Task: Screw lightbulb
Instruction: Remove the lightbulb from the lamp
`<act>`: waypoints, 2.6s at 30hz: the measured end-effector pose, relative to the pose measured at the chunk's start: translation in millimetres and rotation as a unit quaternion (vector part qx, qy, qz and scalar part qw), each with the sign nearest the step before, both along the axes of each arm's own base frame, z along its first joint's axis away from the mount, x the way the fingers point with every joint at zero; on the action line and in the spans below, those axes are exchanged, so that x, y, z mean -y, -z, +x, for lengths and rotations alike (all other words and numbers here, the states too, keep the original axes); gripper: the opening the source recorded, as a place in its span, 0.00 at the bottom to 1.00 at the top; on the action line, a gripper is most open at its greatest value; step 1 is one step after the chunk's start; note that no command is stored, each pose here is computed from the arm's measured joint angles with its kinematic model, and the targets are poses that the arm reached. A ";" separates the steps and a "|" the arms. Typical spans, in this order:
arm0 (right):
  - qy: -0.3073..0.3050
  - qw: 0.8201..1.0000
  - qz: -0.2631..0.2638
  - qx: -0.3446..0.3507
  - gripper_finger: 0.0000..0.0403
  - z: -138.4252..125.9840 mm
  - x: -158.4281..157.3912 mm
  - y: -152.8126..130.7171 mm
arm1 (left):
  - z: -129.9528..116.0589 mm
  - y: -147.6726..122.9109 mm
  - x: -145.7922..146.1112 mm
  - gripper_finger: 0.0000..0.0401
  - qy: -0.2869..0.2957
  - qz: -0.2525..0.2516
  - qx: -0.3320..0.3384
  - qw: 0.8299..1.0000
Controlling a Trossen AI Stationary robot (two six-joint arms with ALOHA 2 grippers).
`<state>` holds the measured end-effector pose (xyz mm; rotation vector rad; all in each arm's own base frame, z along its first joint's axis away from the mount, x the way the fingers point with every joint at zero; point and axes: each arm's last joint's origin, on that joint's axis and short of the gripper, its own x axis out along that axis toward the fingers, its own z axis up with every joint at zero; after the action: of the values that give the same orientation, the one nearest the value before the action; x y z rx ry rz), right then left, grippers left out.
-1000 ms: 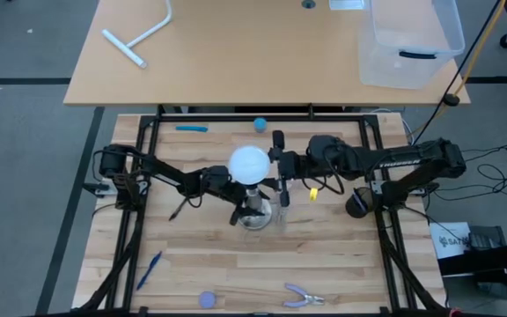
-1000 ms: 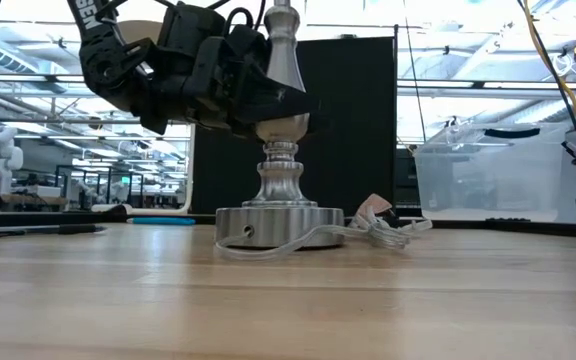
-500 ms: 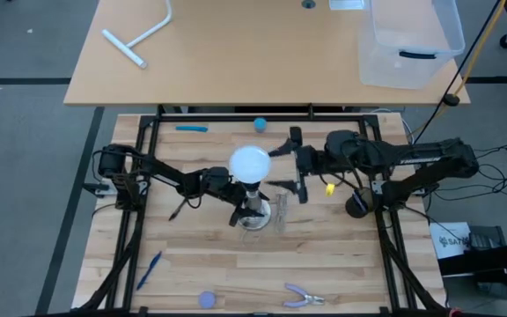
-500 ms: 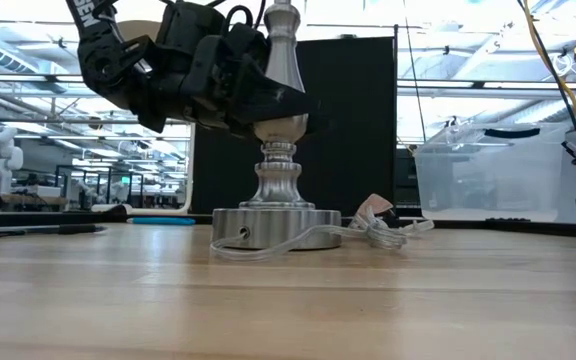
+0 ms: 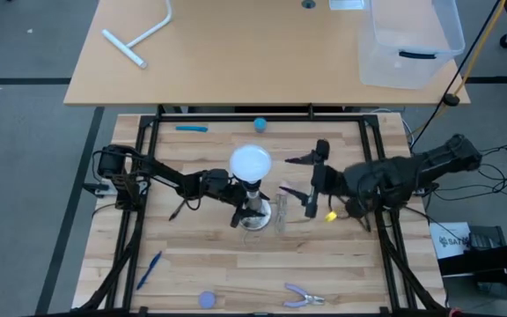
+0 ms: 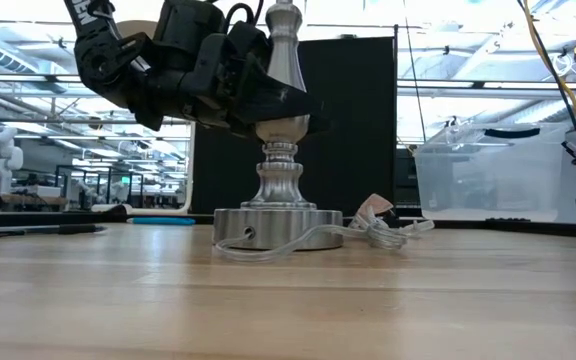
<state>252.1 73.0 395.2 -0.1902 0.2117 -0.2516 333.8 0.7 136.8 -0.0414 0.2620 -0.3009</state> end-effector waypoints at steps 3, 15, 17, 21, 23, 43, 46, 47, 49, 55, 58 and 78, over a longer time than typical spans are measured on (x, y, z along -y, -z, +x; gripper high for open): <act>0.055 0.998 -0.012 0.010 0.78 3.7 -18.7 17.3 | 0.1 0.0 -0.2 0.64 -0.007 0.001 0.000 1.000; 0.295 0.951 -0.005 0.093 0.78 12.1 -81.2 115.0 | 0.3 -0.1 -0.8 0.64 -0.015 0.002 0.000 1.000; 0.305 0.947 0.004 0.100 0.78 22.3 -83.2 126.6 | 0.4 -0.2 -1.2 0.64 -0.022 0.003 0.001 1.000; 0.318 0.942 0.010 0.109 0.78 45.5 -87.3 130.3 | 0.7 -0.4 -1.9 0.64 -0.034 0.003 0.002 0.999; 0.309 0.945 -0.003 0.103 0.78 55.6 -91.9 123.9 | 0.8 -0.4 -2.4 0.64 -0.043 0.003 0.001 0.999; 0.296 0.933 -0.059 0.194 0.78 131.5 -91.6 68.3 | 1.5 -0.6 -5.8 0.64 -0.109 0.004 0.000 0.994; 0.314 0.929 -0.061 0.185 0.78 133.3 -92.1 62.5 | 1.5 -0.7 -5.8 0.64 -0.109 0.004 0.000 0.994; 0.315 0.929 -0.058 0.186 0.78 133.2 -92.0 61.6 | 1.5 -0.6 -5.8 0.64 -0.109 0.004 0.000 0.994; 0.317 0.927 -0.044 0.194 0.78 132.9 -91.3 61.2 | 1.5 -0.7 -5.8 0.64 -0.109 0.004 0.000 0.994; 0.342 0.920 -0.029 0.187 0.78 134.0 -84.6 61.8 | 1.5 -0.7 -5.8 0.64 -0.109 0.004 0.000 0.994; 0.351 0.917 -0.029 0.188 0.78 136.4 -77.8 61.6 | 1.5 -0.7 -5.8 0.64 -0.109 0.004 0.000 0.994; 0.380 0.903 -0.050 0.196 0.78 133.1 -42.5 36.8 | 1.6 -0.9 -5.8 0.64 -0.109 0.003 0.001 0.994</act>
<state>385.2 115.5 358.4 -0.1463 -0.1419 -1.0717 335.4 6.5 137.7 -0.0627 0.2537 -0.0828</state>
